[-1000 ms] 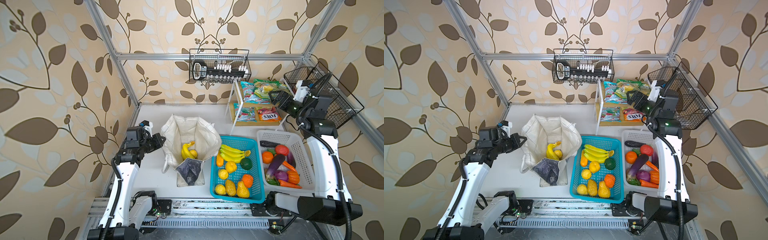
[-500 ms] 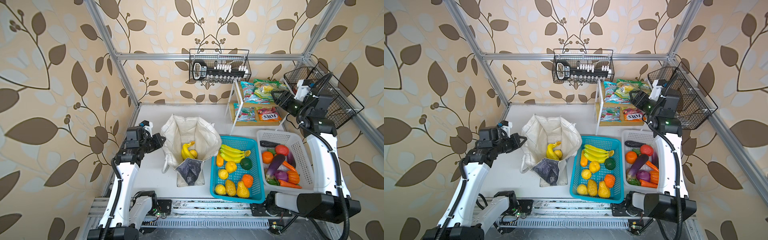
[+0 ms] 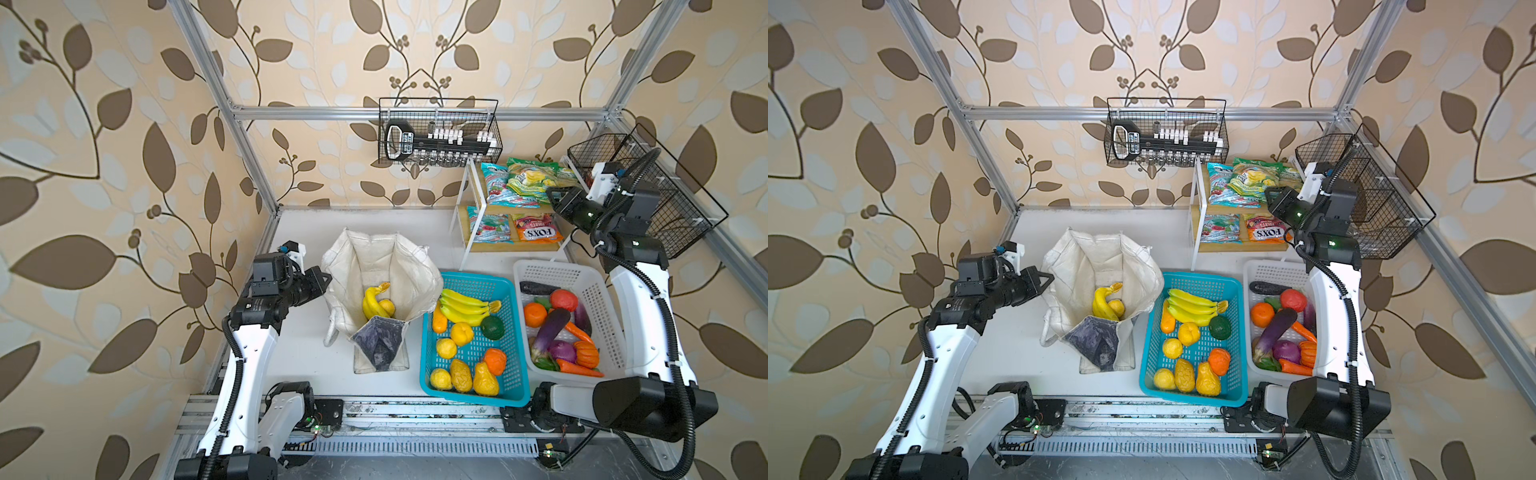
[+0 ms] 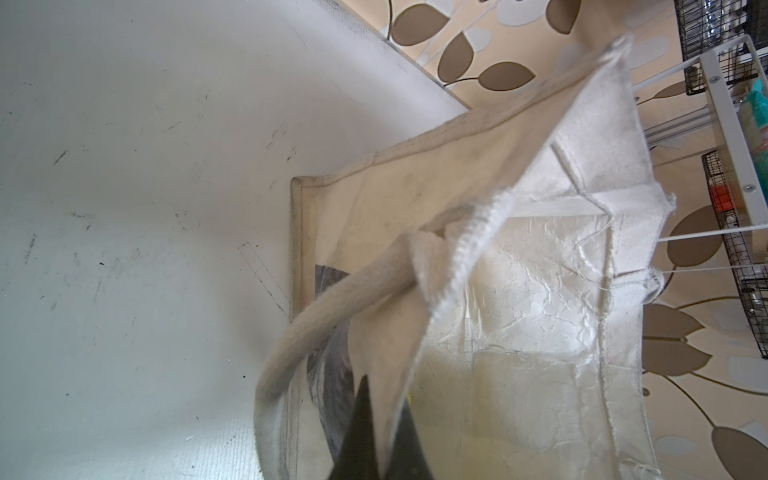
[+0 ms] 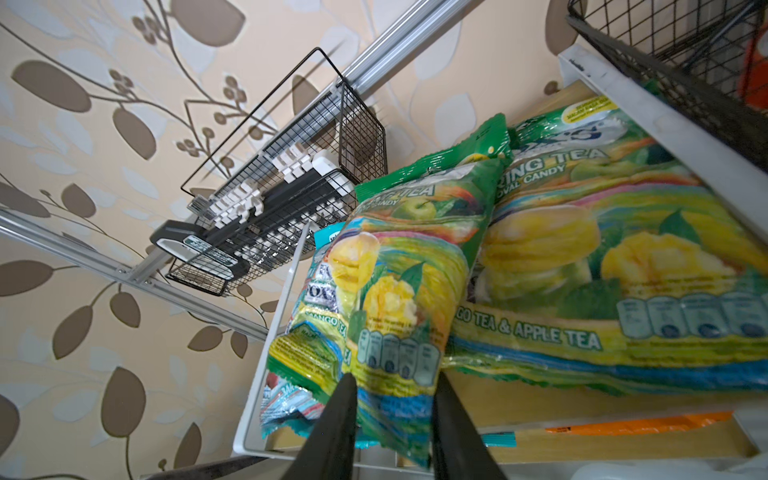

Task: Place the food into the grocery bag and tie it
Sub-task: 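Grasp the green Fox's Spring Tea candy bag on the shelf with the right gripper, then carry the green candy bag over the tote and lower it inside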

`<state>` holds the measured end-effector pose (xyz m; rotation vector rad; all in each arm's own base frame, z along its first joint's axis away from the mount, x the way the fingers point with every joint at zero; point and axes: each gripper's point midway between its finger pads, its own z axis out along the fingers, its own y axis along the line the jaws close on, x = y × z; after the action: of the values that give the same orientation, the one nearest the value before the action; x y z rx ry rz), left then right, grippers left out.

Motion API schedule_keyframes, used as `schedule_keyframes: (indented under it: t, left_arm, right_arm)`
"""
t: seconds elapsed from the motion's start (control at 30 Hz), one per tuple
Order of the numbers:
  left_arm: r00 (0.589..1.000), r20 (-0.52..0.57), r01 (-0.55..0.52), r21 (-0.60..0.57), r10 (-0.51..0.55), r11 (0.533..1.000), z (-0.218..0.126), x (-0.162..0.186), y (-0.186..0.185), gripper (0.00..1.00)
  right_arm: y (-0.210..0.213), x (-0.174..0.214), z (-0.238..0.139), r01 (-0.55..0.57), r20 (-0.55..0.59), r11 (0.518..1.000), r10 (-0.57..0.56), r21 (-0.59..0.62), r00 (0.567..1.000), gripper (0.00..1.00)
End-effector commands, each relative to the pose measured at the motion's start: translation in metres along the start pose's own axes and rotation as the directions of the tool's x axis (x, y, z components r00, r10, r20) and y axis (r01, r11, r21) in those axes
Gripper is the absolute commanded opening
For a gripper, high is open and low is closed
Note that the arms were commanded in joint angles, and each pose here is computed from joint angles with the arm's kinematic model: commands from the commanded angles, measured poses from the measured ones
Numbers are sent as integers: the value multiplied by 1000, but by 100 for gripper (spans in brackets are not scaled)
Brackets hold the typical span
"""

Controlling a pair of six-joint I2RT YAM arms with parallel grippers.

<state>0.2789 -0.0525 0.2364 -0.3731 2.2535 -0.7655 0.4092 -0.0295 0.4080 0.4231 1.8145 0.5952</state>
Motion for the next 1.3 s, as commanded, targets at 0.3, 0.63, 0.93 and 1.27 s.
schedule_keyframes:
  t: [0.3, 0.63, 0.93, 1.27]
  left_arm:
    - [999, 36, -23, 14, 22, 1000, -5, -7, -5, 0]
    - [999, 41, -23, 12, 23, 1000, -6, -8, -5, 0]
    - [999, 44, -24, 7, 23, 1000, -7, -8, -5, 0]
    - [999, 42, -16, 15, 15, 1000, -5, -8, -5, 0]
  right_arm:
    - [25, -26, -11, 9, 83, 996, -2, -88, 997, 0]
    - [94, -81, -17, 96, 170, 961, -53, -259, 984, 0]
    - [147, -106, -12, 101, 149, 902, -42, -420, 988, 0]
    - [229, -61, -52, 209, 146, 825, -155, -525, 977, 0]
